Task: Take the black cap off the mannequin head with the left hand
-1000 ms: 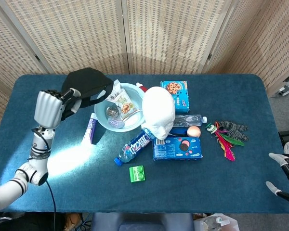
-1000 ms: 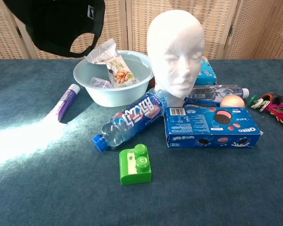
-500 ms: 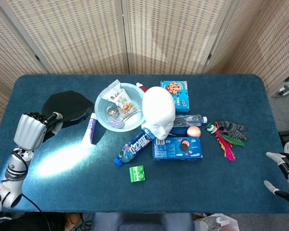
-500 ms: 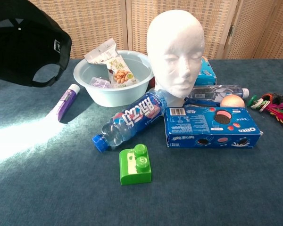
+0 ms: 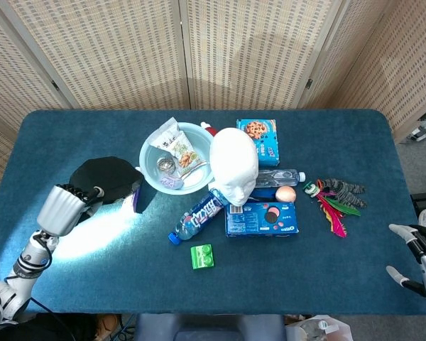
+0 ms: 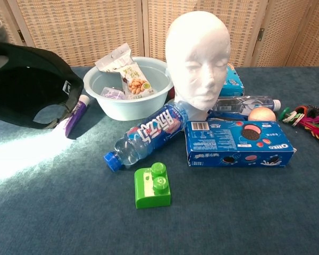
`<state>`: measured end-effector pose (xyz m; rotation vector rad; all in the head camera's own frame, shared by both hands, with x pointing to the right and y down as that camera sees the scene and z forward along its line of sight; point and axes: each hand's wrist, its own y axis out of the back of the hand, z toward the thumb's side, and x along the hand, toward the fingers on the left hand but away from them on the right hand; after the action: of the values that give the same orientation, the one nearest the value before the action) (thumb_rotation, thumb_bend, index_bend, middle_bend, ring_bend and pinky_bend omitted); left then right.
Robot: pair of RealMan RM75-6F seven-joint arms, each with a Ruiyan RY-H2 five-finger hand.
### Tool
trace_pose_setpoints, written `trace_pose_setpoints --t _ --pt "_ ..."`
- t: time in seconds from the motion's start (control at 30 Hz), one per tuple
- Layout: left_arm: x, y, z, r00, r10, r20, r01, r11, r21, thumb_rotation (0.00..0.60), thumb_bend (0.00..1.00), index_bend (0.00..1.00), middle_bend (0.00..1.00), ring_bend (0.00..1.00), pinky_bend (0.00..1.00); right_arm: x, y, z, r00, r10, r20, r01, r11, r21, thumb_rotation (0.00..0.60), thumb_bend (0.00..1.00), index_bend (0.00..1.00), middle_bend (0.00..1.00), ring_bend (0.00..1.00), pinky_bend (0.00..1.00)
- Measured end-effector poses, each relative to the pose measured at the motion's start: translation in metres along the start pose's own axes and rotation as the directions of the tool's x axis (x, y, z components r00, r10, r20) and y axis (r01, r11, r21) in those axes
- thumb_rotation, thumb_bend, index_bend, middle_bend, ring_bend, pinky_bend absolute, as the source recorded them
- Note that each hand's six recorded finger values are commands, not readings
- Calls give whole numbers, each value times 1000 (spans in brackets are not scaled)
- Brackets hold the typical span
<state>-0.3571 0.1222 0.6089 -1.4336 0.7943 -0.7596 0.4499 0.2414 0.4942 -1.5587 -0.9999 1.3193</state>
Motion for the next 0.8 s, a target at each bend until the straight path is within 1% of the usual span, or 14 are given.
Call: trace_pose_setpoints --t 0.2,0.33,0.4,0.5,0.6,0.7,0.8 --pt "-4 -28 16 996 -81 27 81 997 8 600 376 631 1000 1000 1000 1 -1 -1 1000 1 7 -1 1000 -3 600 106 254 294 224 258" --pt "-5 -45 22 990 -143 11 142 990 13 600 373 609 1000 1000 1000 1 -1 -1 1000 -1 5 1 1000 -3 600 106 254 294 224 258" --pt "-6 -54 24 985 -174 -7 174 984 24 600 372 573 999 1000 1000 1 -1 -1 1000 -1 6 1 1000 -3 600 106 254 294 224 258" --pt "-8 -66 25 971 -234 -42 235 971 33 600 360 463 978 1000 1000 1 -1 -2 1000 0 12 0 1000 -3 600 106 254 294 224 258" --pt "-10 -74 29 954 -289 -79 293 956 30 600 262 334 945 987 1000 1 -2 -3 1000 1 16 0 1000 -4 600 106 254 295 224 258" --pt "-13 -77 33 933 -341 -118 346 938 20 600 182 235 912 960 1000 1 -3 -3 1000 2 16 -2 1000 -5 600 106 254 294 224 258" --pt "-17 -77 35 907 -389 -162 396 918 14 600 112 118 872 921 1000 0 -4 -3 1000 4 13 -4 1000 -7 600 106 254 294 224 258"
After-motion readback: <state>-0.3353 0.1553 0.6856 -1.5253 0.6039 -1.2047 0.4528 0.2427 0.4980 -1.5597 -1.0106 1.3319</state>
